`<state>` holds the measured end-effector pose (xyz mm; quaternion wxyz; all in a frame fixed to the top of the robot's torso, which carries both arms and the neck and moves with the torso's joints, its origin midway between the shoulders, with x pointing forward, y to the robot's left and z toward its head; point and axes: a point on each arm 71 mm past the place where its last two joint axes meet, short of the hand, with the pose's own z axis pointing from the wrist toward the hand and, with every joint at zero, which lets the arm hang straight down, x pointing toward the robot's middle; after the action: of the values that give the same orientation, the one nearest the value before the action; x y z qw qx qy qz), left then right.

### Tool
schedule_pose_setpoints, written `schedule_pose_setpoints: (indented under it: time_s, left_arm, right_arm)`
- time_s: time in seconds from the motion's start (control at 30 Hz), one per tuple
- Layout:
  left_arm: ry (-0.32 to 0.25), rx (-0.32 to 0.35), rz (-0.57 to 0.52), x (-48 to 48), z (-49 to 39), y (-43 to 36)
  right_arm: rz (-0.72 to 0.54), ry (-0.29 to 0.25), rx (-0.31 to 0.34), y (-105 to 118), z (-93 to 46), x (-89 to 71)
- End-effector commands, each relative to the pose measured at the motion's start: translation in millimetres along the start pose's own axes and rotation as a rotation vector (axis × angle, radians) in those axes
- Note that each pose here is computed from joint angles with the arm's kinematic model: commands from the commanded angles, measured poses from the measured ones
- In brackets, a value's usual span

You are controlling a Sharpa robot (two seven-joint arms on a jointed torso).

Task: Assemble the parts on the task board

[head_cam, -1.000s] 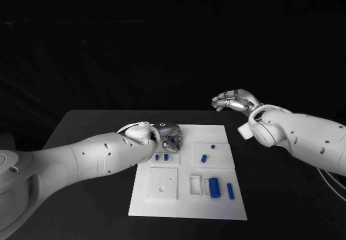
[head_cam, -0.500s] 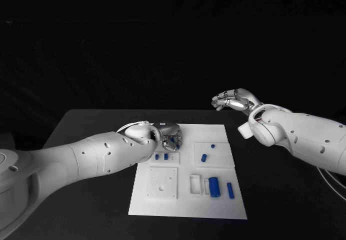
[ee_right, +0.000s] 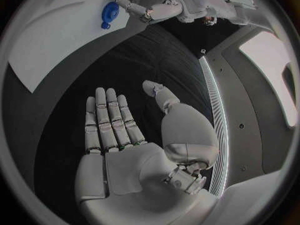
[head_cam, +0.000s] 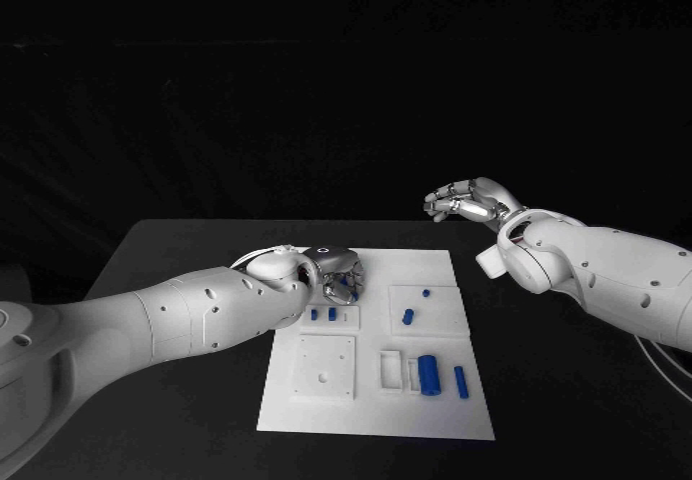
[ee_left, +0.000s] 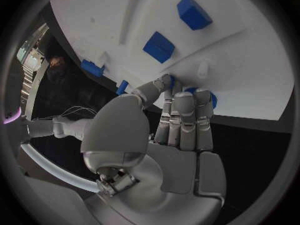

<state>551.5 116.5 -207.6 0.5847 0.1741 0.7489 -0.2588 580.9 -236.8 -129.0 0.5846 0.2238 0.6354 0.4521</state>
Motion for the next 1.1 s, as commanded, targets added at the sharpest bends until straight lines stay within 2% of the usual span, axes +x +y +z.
schedule_pose_setpoints:
  time_s: [0.03, 0.2, 0.63, 0.93, 1.1]
  left_arm:
    - [0.02, 0.003, -0.043, 10.8, -4.3, 4.0]
    - [-0.034, 0.007, -0.07, 6.6, -5.9, 6.3]
    - [-0.15, 0.068, -0.136, -3.2, -13.8, 4.7]
    - [-0.169, 0.069, -0.187, -12.5, -20.6, 7.0]
    - [-0.146, 0.048, -0.201, -15.7, -27.0, 13.6]
  right_arm:
    - [0.001, -0.001, -0.003, 0.5, 0.3, -0.6]
    - [0.001, -0.001, -0.003, 0.3, 0.2, -0.8]
    - [0.0, -0.002, -0.003, -0.1, 0.3, -1.3]
    - [-0.001, -0.004, -0.001, -0.6, -0.1, -2.2]
    - [-0.001, -0.004, 0.0, -1.0, -0.3, -2.7]
